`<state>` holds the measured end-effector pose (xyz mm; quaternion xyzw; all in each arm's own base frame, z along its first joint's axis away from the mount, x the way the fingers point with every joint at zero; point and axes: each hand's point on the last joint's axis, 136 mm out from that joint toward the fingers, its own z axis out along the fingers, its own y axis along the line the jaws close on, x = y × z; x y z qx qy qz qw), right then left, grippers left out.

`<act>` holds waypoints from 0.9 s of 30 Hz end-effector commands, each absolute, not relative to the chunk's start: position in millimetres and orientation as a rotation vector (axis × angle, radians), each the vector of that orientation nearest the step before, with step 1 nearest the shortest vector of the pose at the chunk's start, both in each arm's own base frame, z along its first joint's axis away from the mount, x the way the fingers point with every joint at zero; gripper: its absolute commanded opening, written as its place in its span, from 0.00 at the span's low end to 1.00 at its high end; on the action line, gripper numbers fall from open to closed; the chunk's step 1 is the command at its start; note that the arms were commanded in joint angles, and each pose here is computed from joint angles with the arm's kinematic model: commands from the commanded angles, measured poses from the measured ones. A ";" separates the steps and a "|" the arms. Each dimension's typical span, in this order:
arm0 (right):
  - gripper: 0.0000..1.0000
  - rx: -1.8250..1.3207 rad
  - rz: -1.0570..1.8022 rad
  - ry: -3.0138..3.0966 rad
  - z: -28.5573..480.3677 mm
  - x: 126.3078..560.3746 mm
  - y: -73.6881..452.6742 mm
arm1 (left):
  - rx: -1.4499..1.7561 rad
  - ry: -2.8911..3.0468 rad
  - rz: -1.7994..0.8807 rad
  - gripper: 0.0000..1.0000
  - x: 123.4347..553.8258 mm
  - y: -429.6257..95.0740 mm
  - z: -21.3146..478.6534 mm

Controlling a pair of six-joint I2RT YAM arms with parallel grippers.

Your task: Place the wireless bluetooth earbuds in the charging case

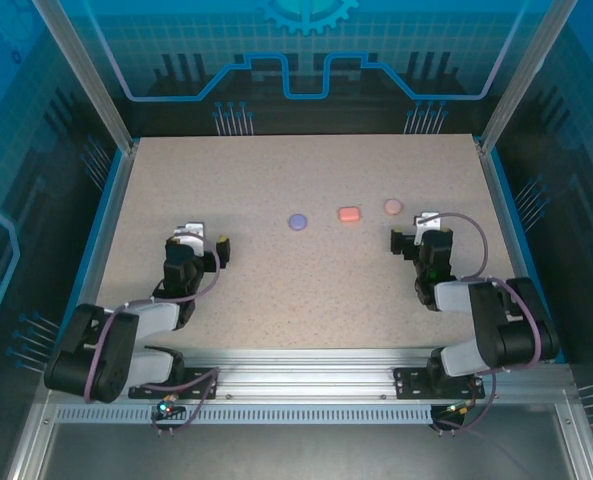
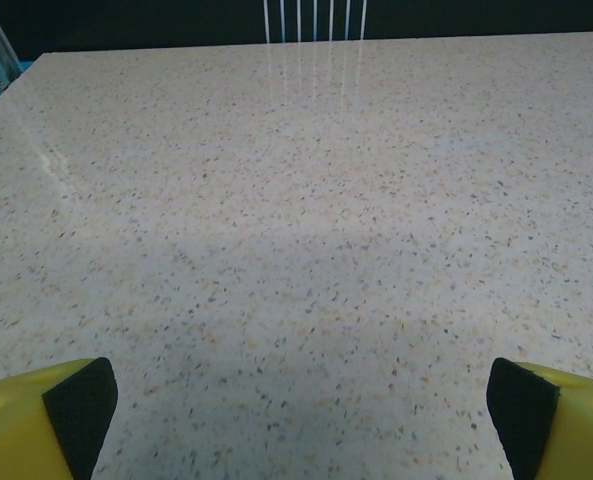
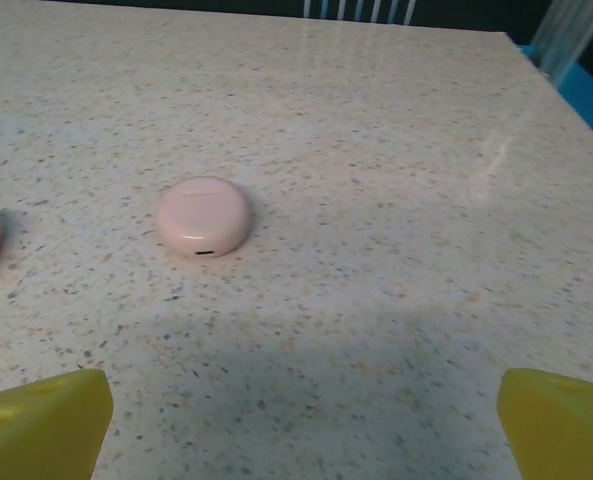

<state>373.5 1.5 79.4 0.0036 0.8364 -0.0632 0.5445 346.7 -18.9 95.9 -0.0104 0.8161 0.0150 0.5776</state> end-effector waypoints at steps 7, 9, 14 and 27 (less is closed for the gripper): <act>1.00 -0.155 0.090 1.962 94.2 395.2 28.1 | 0.046 1.861 -0.032 0.99 383.3 -25.9 98.9; 1.00 -0.152 0.086 1.961 94.5 395.9 27.6 | 0.010 1.924 -0.051 0.99 391.4 -19.5 92.9; 1.00 -0.154 0.066 1.967 93.7 396.8 28.5 | -0.068 1.968 -0.111 0.99 396.7 -5.7 90.3; 1.00 -0.144 0.008 1.968 93.5 397.5 28.3 | -0.068 1.970 -0.111 0.99 396.5 -5.8 89.8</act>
